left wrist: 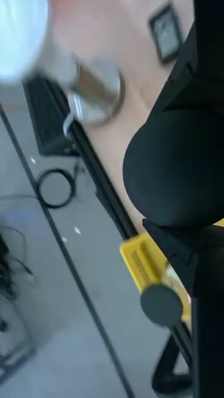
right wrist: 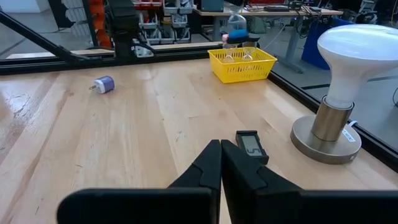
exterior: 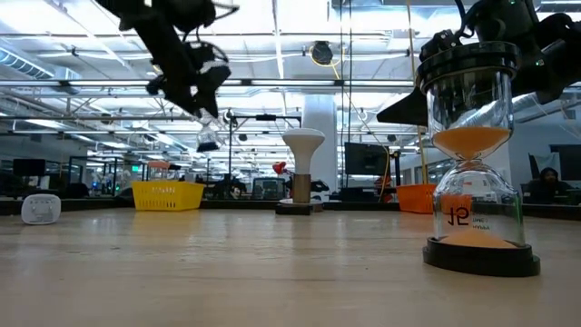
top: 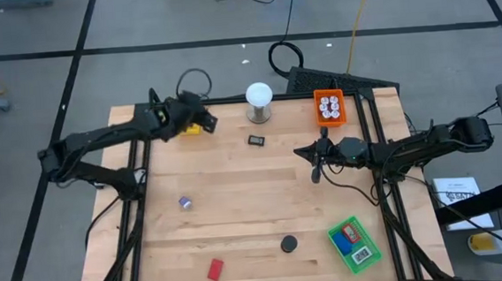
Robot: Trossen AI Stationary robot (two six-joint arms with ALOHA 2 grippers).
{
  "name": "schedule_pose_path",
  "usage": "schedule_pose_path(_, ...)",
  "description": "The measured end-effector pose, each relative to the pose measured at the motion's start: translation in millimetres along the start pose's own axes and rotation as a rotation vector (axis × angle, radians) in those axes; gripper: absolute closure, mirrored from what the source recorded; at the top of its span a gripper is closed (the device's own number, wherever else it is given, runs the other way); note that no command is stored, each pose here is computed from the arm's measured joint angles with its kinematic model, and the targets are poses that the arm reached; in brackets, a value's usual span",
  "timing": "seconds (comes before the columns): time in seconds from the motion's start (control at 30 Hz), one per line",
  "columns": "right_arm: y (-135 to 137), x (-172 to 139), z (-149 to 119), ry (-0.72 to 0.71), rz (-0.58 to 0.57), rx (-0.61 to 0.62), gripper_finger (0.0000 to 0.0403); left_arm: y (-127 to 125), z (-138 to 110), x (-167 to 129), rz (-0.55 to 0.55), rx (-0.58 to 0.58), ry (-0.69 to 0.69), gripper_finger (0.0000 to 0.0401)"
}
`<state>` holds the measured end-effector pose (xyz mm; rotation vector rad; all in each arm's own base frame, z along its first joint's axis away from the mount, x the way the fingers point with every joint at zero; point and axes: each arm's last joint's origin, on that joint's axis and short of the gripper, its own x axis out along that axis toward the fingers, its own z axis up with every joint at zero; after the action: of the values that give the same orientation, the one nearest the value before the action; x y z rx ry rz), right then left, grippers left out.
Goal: Pick & Place Office items
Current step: Put the blue hour glass into the yellow bin
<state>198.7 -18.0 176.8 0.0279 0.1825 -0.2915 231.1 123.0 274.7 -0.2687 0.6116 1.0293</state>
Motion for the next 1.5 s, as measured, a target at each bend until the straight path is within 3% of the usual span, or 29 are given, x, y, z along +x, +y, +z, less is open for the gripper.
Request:
schedule_pose_path(0.23, 0.0, 0.0, -0.1, 0.001, 0.000, -0.001, 0.0403, 38.5, 0.5, 40.7, 0.127, -0.059, 0.078, 0.0195)
schedule_pose_path(0.57, 0.0, 0.0, -0.1, 0.001, 0.000, -0.004, 0.0403, 68.0, -22.0, 65.2, 0.177, -0.153, 0.062, 0.0195)
schedule_pose_path(0.7, 0.0, 0.0, -0.1, 0.001, 0.000, -0.001, 0.0403, 70.1, -25.6, 69.1, 0.130, -0.172, 0.036, 0.0195)
schedule_pose_path(1.13, 0.0, 0.0, -0.1, 0.001, 0.001, 0.000, 0.0403, 68.6, -39.6, 91.8, 0.170, -0.140, 0.093, 0.0195)
schedule_pose_path(1.5, 0.1, 0.0, -0.1, 0.000, 0.001, 0.000, 0.0403, 67.7, -41.3, 94.0, 0.166, -0.132, 0.107, 0.0195)
